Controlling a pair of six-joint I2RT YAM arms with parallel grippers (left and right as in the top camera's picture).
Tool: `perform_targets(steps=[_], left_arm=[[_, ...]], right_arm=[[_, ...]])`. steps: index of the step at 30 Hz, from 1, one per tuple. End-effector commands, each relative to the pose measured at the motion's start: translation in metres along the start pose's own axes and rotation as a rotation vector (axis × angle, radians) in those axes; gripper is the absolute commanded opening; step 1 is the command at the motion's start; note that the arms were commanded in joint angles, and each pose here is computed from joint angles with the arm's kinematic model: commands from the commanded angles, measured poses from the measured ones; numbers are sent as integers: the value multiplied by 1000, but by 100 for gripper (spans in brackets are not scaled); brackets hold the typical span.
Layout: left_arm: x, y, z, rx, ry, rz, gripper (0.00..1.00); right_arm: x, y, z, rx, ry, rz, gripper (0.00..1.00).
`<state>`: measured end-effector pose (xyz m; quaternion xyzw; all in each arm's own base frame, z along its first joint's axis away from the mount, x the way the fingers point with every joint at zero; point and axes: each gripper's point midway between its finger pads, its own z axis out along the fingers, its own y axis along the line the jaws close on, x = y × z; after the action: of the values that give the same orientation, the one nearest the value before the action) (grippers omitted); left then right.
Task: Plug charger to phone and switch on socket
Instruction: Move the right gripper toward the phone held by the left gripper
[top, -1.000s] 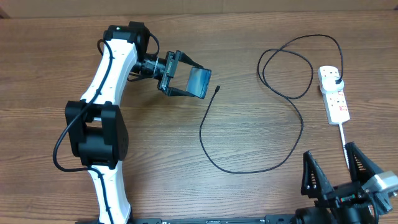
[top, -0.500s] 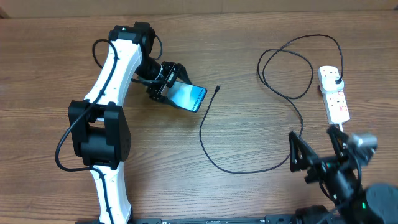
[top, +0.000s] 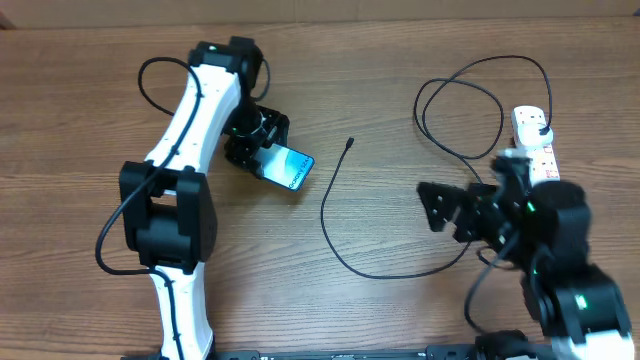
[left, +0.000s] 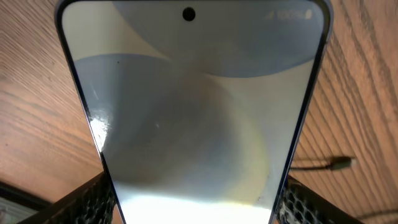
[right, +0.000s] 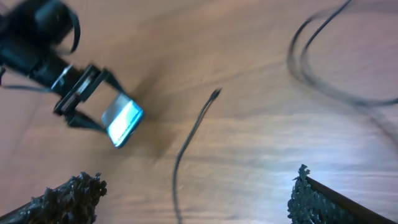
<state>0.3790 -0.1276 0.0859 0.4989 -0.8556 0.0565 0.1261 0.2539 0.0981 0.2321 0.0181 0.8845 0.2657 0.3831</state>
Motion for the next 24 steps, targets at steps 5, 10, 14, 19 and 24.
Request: perform_targets(steps=[5,10,14,19,24], left_arm=[[4,-10,-2,0,-129,-36,66],[11,-13,-1,12,-97,-61,67],[18,-17,-1,33,-45,-85,65],[32,-25,-1,68,38,-94,64],[46,-28,-2,81,119,-103,65]], right_arm=[[19,20,50,-206,244,107,100],[29,16,82,-241,354,271,100],[33,13,107,-243,410,431,100],[39,20,137,-266,448,488,91],[40,35,160,-280,441,521,81]])
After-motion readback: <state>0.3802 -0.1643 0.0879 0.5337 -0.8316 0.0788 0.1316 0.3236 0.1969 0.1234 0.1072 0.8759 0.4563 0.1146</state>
